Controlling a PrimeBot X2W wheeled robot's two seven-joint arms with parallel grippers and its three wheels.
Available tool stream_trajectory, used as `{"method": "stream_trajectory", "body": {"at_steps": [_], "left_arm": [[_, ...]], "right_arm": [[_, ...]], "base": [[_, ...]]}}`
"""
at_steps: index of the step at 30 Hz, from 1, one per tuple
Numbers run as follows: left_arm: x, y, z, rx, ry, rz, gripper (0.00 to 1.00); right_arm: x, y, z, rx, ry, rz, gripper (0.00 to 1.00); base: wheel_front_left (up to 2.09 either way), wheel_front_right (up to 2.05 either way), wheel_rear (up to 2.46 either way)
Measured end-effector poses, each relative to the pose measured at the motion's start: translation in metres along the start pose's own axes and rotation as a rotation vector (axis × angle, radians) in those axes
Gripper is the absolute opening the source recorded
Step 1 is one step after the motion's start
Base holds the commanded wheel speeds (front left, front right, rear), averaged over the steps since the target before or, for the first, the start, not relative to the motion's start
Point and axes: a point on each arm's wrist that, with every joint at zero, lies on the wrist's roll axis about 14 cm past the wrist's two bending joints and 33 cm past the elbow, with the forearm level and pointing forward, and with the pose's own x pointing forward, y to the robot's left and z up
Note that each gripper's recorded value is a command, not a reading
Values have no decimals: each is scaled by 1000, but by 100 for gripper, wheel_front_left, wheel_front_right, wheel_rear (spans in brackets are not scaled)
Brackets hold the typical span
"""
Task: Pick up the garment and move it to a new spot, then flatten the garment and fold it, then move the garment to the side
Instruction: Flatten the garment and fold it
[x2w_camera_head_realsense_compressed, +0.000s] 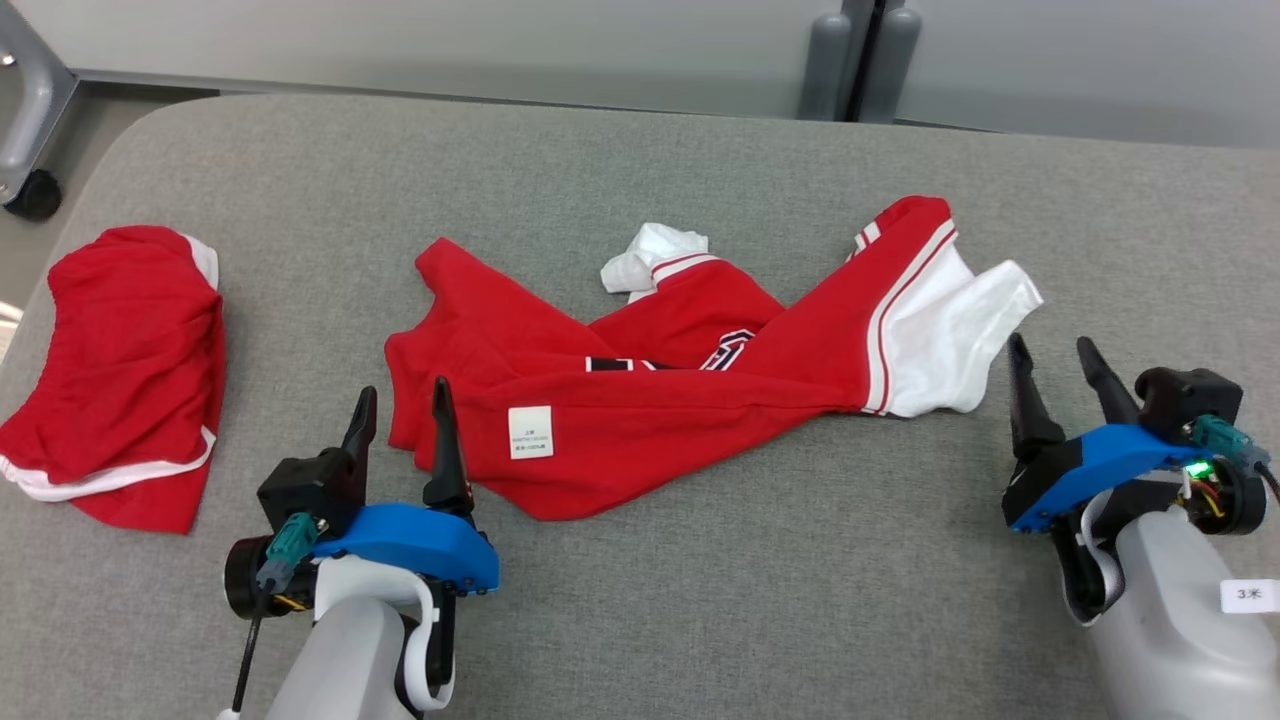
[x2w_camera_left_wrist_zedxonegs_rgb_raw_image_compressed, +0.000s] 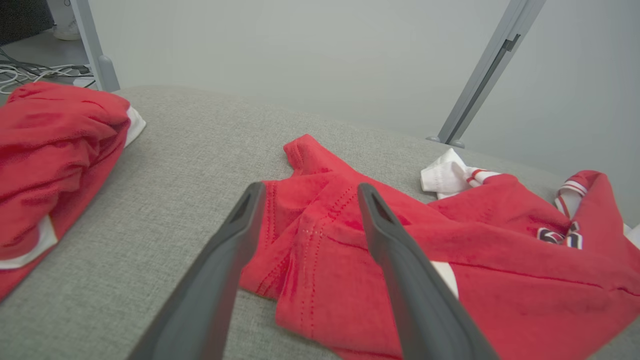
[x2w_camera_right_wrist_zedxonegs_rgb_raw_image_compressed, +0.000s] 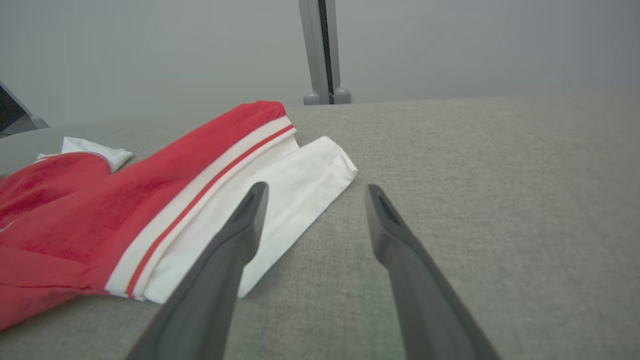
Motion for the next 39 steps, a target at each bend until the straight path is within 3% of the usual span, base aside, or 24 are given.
{"method": "stream_trajectory", "body": {"at_steps": [13,14,15,16,17,26,33,39], "left_arm": [[8,6,0,17,-3,9,100],[8,8,0,19,-3,16,100],[8,9,0,20,-1,20,100],[8,11,-1,21,1,24,100],[8,12,-2,21,3,28,100],[4,8,0,13,-3,19,100],[-8,0,-3,-2,2,0,100],[-24,-6,-13,-13,25,-18,100]], "right_arm": [[55,-17,-23,-41,90,-57,100],[59,-14,-25,-44,95,-48,94],[62,-11,-27,-46,102,-42,72],[64,-8,-28,-48,106,-36,42],[64,-7,-30,-49,112,-33,0],[45,-24,-11,20,48,-96,0],[-7,-60,7,102,-44,-203,0],[-65,-85,2,101,-53,-274,0]], "base": [[0,0,0],[0,0,0],[0,0,0],[0,0,0],[0,0,0],[0,0,0],[0,0,0],[0,0,0]]}}
